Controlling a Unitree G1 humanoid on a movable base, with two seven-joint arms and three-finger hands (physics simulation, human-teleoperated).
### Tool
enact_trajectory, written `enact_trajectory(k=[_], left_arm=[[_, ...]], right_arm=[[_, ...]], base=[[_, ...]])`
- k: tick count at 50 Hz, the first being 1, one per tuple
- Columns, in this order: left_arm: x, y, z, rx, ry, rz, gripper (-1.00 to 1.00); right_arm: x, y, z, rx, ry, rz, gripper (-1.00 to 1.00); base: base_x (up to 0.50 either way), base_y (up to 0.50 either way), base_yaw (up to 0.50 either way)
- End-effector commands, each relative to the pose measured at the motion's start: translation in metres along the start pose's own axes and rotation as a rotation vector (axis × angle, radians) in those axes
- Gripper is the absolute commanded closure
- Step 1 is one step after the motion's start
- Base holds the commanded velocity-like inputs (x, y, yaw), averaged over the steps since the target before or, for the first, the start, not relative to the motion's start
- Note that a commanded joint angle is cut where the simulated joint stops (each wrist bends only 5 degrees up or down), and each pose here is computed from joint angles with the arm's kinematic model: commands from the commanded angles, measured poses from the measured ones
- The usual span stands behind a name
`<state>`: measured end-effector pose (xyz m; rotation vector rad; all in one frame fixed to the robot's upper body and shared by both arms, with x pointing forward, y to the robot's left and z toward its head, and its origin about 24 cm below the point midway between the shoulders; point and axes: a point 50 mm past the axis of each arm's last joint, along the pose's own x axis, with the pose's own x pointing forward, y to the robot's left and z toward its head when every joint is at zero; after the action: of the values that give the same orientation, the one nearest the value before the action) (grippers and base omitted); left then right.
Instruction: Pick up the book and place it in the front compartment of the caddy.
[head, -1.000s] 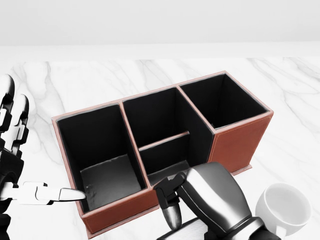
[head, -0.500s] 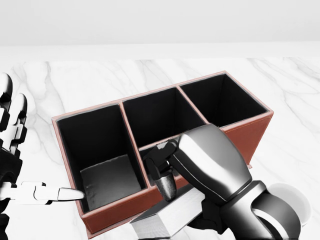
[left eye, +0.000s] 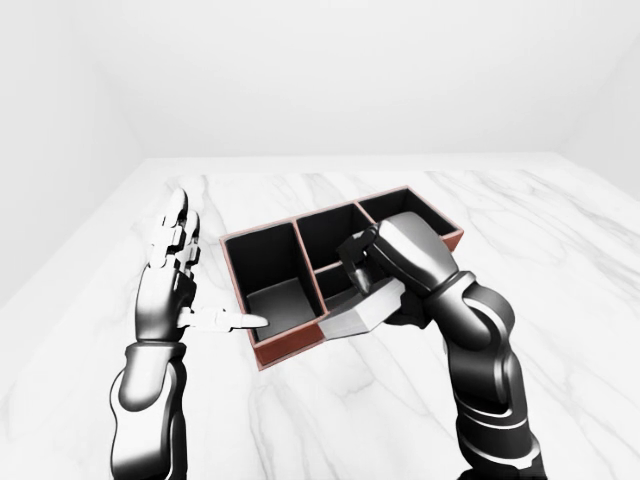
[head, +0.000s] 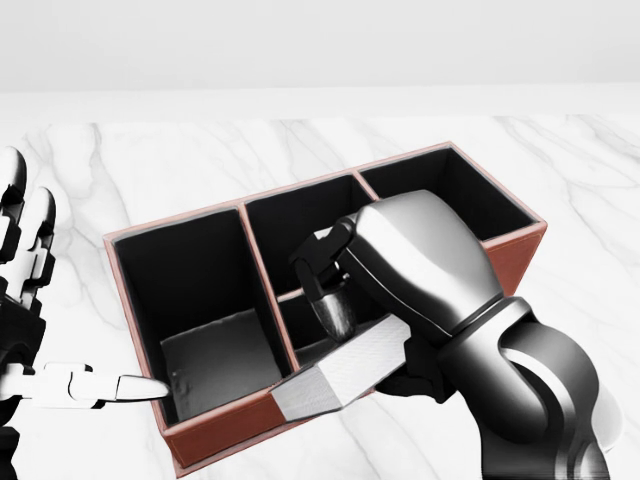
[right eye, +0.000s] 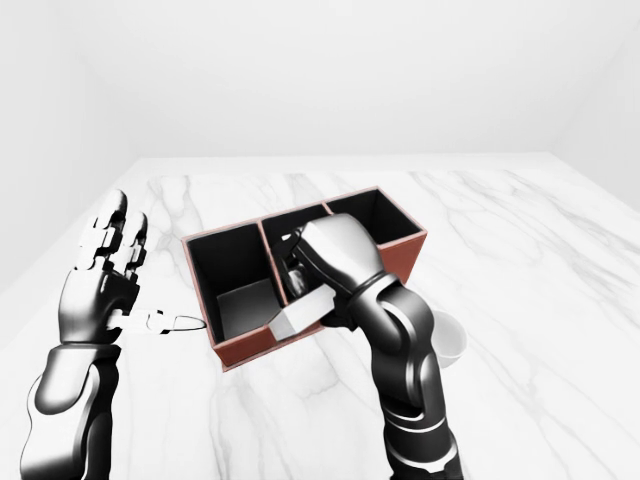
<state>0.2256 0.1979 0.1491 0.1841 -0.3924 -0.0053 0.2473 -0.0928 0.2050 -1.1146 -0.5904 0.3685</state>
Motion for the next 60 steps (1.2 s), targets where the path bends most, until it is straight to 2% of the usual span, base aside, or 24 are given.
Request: enact_trajectory(k=[1,35,60], left_arm=[[0.000,0.000,-0.001,-0.001,0.005,0.001,-1.00],[0.000,0.001,-0.001,0.000,0.005,0.002,-1.00],[0.000,0.002,0.000,0.000,-0.002,0.007,-1.00]], right_arm=[[0.010,-0.009,-0.007,-0.031,0.016,-0.043,1.00],[0.055,-0.024,-0.030,-0.045,0.124,-0.100,1.00],[0.081,-0.025,-0.030,-0.063,0.128,-0.115,1.00]], base=[[0.00,0.00,0.00],[0.00,0.00,0.00],[0.00,0.00,0.00]])
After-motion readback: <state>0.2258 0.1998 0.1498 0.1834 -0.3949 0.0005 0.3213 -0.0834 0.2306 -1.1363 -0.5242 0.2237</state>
